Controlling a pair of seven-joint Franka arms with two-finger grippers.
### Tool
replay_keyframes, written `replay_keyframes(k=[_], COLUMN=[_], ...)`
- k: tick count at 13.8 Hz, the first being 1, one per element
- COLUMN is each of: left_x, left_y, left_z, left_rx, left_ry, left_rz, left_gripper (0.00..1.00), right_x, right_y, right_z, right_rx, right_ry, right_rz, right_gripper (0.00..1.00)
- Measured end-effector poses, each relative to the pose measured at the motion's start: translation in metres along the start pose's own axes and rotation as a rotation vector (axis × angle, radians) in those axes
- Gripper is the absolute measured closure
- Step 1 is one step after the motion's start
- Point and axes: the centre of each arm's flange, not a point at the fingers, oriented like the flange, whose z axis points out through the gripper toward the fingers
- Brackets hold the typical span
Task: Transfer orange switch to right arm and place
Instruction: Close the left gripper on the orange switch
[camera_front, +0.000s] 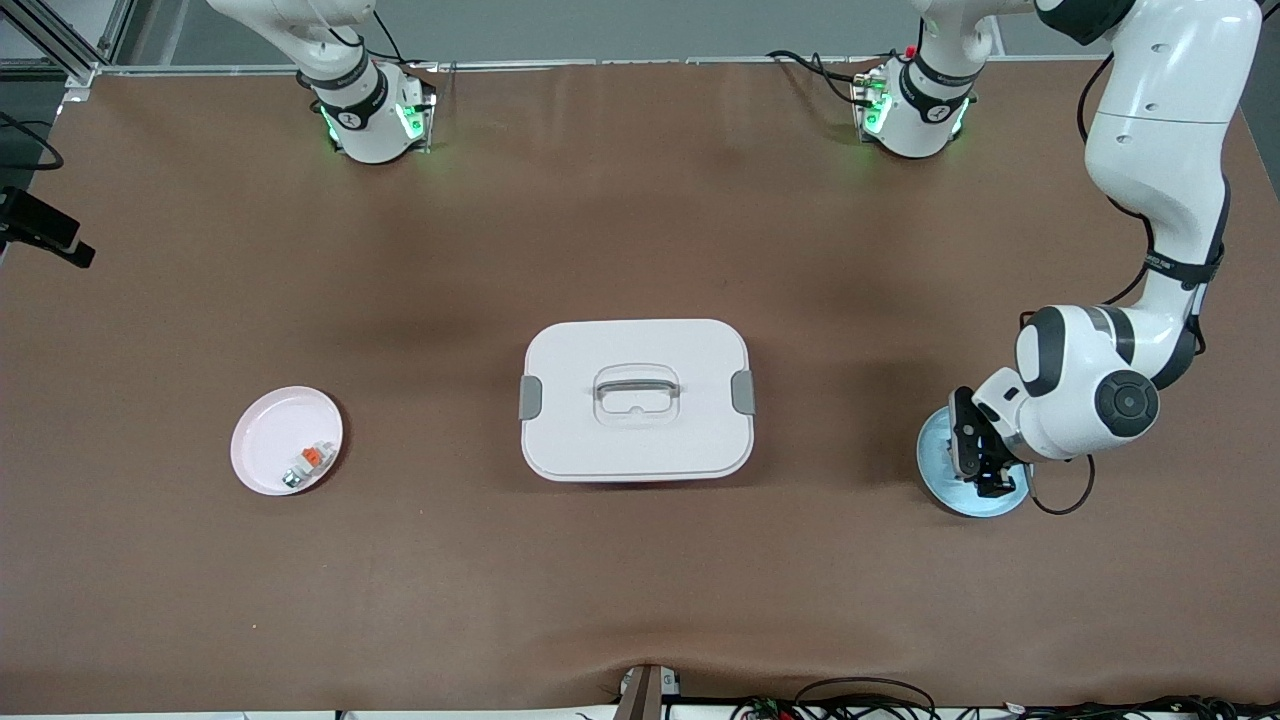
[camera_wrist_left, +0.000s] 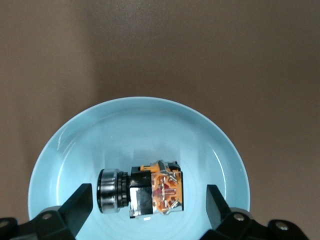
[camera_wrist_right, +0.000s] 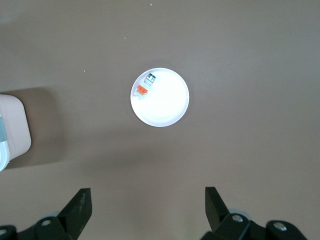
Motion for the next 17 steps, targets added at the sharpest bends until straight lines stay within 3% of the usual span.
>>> replay_keyframes(k=[14, 16, 17], left_x=[-0.003, -0.003, -0.003], left_y=[-0.003, -0.004, -0.004], left_z=[0.018, 0.018, 0.018], left_rx=[0.033, 0.041, 0.043], left_ry=[-0.007, -0.008, -0.008], left_rz=[0.009, 0.010, 0.011], left_gripper=[0.00, 0.04, 0.13], right_x=[0.000, 0.000, 0.000], right_y=[0.000, 0.000, 0.000], right_z=[0.000, 0.000, 0.000], right_rx=[0.000, 0.000, 0.000], right_ry=[0.000, 0.000, 0.000], right_rz=[0.000, 0.001, 0.001], right_gripper=[0.00, 0.00, 0.00])
